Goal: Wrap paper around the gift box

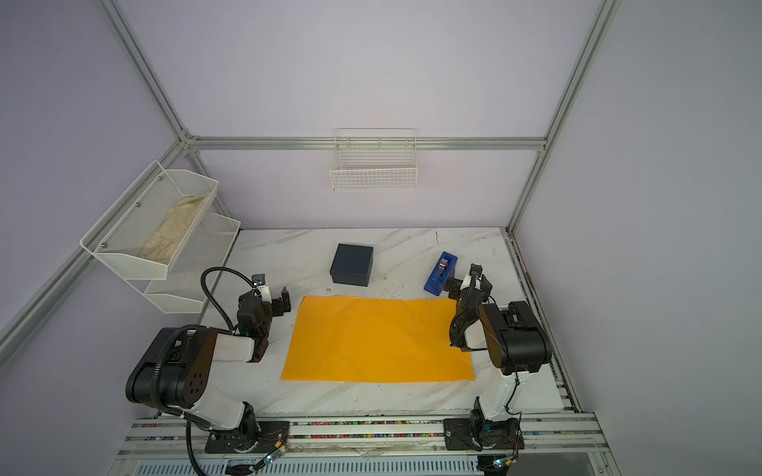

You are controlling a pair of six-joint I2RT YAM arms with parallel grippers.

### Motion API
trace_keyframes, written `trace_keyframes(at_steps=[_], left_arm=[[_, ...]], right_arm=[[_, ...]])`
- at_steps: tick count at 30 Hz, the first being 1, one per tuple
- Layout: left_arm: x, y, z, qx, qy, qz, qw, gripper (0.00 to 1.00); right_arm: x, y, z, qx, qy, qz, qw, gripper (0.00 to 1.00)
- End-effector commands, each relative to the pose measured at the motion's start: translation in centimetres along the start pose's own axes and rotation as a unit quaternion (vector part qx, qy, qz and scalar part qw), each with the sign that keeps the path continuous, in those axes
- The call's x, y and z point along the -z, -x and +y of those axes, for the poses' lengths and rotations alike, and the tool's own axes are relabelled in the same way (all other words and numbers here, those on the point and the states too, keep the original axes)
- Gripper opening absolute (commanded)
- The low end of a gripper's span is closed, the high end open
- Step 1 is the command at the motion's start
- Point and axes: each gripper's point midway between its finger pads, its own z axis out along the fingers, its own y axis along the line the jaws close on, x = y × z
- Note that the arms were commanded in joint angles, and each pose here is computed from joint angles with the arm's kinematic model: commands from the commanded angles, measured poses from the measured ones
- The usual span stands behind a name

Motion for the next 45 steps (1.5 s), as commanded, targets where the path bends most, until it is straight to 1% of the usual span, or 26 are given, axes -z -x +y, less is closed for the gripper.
trace_keyframes(at_steps=[1, 18, 20, 23, 24, 27, 29, 30, 31, 33, 34, 36, 38, 40, 42, 43, 44, 45], left_arm=[[0.1, 1.3, 0.2, 0.004, 0.001, -0.025, 1.0, 1.0], [0.2, 1.3, 0.3, 0.003, 0.005, -0.027, 1.0, 1.0], [0.5, 1.9, 0.9, 0.003, 0.029, -0.034, 0.999, 1.0], [1.1, 3.3, 1.1, 0.001, 0.036, -0.028, 0.999, 1.0], [1.3, 3.9, 0.9, -0.004, 0.032, -0.023, 0.999, 1.0], [2.1, 6.8, -0.2, -0.021, 0.004, -0.034, 0.999, 1.0], [2.3, 8.4, -0.8, -0.013, -0.008, -0.034, 0.999, 1.0], [2.2, 8.9, -1.2, -0.005, -0.017, -0.021, 1.0, 1.0], [2.1, 9.1, -1.7, 0.002, -0.027, -0.003, 1.0, 1.0], [2.0, 9.4, -2.6, 0.016, -0.043, 0.031, 0.998, 1.0], [2.0, 9.4, -3.1, 0.026, -0.051, 0.052, 0.997, 0.99], [2.2, 9.4, -4.2, 0.035, -0.076, 0.09, 0.992, 1.0], [2.6, 9.4, -5.5, 0.043, -0.108, 0.128, 0.985, 1.0], [3.0, 9.5, -7.2, 0.042, -0.151, 0.158, 0.975, 1.0], [3.6, 9.2, -8.5, 0.034, -0.184, 0.187, 0.964, 1.0], [3.9, 8.8, -9.1, 0.025, -0.194, 0.205, 0.959, 1.0], [4.2, 8.6, -9.5, 0.014, -0.198, 0.217, 0.956, 1.0], [4.6, 8.6, -9.8, 0.001, -0.203, 0.226, 0.953, 1.0]], right_arm=[[0.1, 0.8, 0.0, 0.002, -0.002, -0.017, 1.0, 0.97], [0.2, 0.8, -0.1, 0.002, -0.003, -0.017, 1.0, 0.97], [0.4, 1.1, -0.2, 0.003, -0.007, -0.022, 1.0, 0.97], [0.2, 2.1, 0.4, 0.011, -0.003, -0.013, 1.0, 0.97], [-0.1, 2.3, 0.7, 0.015, -0.004, -0.001, 1.0, 0.97], [-1.0, 2.9, 1.4, 0.016, -0.002, 0.039, 0.999, 0.97], [-1.2, 3.5, 2.0, 0.008, 0.009, 0.058, 0.998, 0.97], [-1.3, 3.6, 2.1, -0.006, 0.007, 0.073, 0.997, 0.97], [-1.3, 3.7, 2.3, -0.033, 0.01, 0.088, 0.996, 0.97], [-1.1, 3.2, 1.8, -0.081, -0.001, 0.132, 0.988, 0.97], [-0.9, 2.9, 1.6, -0.105, -0.001, 0.161, 0.981, 0.96], [-0.4, 1.9, 0.8, -0.132, -0.006, 0.209, 0.969, 0.94], [0.6, 1.0, -0.2, -0.164, -0.005, 0.239, 0.957, 0.9], [1.7, -0.6, -1.3, -0.206, -0.004, 0.281, 0.937, 0.86], [2.6, -2.7, -2.0, -0.241, 0.003, 0.332, 0.912, 0.84], [3.2, -3.6, -1.7, -0.251, 0.024, 0.356, 0.9, 0.81], [3.7, -4.4, -1.5, -0.256, 0.034, 0.374, 0.891, 0.77], [4.4, -5.4, -1.4, -0.256, 0.034, 0.395, 0.882, 0.75]])
